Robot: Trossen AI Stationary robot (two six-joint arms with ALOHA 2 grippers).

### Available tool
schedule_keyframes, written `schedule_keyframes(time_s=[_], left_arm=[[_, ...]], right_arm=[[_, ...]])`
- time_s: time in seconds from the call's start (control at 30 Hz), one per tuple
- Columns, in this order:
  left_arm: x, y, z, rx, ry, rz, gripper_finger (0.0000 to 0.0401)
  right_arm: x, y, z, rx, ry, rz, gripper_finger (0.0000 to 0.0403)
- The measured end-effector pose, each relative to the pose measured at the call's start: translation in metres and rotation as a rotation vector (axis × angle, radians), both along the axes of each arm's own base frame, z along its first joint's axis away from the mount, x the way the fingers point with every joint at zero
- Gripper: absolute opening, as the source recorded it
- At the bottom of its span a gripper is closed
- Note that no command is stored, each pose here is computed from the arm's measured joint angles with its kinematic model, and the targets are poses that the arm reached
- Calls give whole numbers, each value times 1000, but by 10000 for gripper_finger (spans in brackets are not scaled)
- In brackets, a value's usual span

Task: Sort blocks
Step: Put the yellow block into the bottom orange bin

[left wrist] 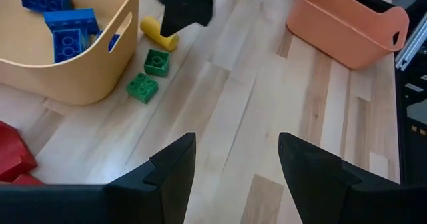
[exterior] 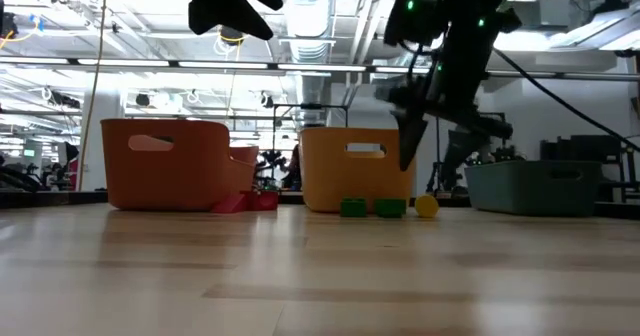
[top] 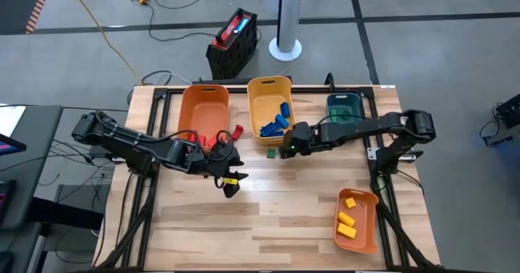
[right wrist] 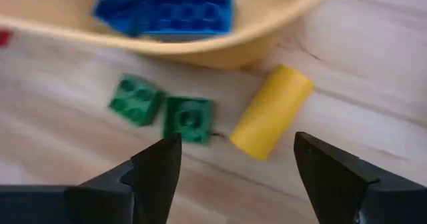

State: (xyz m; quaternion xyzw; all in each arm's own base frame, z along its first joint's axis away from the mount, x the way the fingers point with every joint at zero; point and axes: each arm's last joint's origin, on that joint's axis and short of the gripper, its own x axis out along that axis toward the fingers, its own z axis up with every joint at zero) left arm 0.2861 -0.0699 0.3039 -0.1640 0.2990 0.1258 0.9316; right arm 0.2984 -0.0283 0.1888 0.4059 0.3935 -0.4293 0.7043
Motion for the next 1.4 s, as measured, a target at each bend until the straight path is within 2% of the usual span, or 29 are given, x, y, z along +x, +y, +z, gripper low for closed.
schedule_keyframes(time_s=[0.1, 0.27, 0.4, 0.6, 0.83, 1.03, 1.13, 1.23, 1.4], left_arm=[[0, 0, 0, -3, 2, -4, 208], [0, 0, 0, 4, 8, -11, 208], [-1, 0, -1, -3, 24, -23, 208], [-4, -2, -4, -25, 59, -55, 208], [-4, -2, -4, -25, 62, -56, 208], [-4, -2, -4, -25, 61, -56, 208], [-4, -2, -4, -38, 58, -46, 208], [-4, -2, -3, -54, 52, -35, 208], [-3, -2, -3, -65, 44, -27, 208]], right_arm=[[0, -2, -8, 13, 24, -50, 313], [9, 2, -24, 5, 48, -33, 318], [11, 4, -38, 2, 87, -68, 318], [11, 8, -40, -36, 99, -87, 303], [10, 4, -39, -28, 103, -95, 250], [10, 11, -39, 1, 109, -62, 153], [7, 21, -36, 12, 130, 3, 103], [0, 34, -27, 17, 159, 76, 71], [-22, 56, 2, 43, 179, 185, 55]])
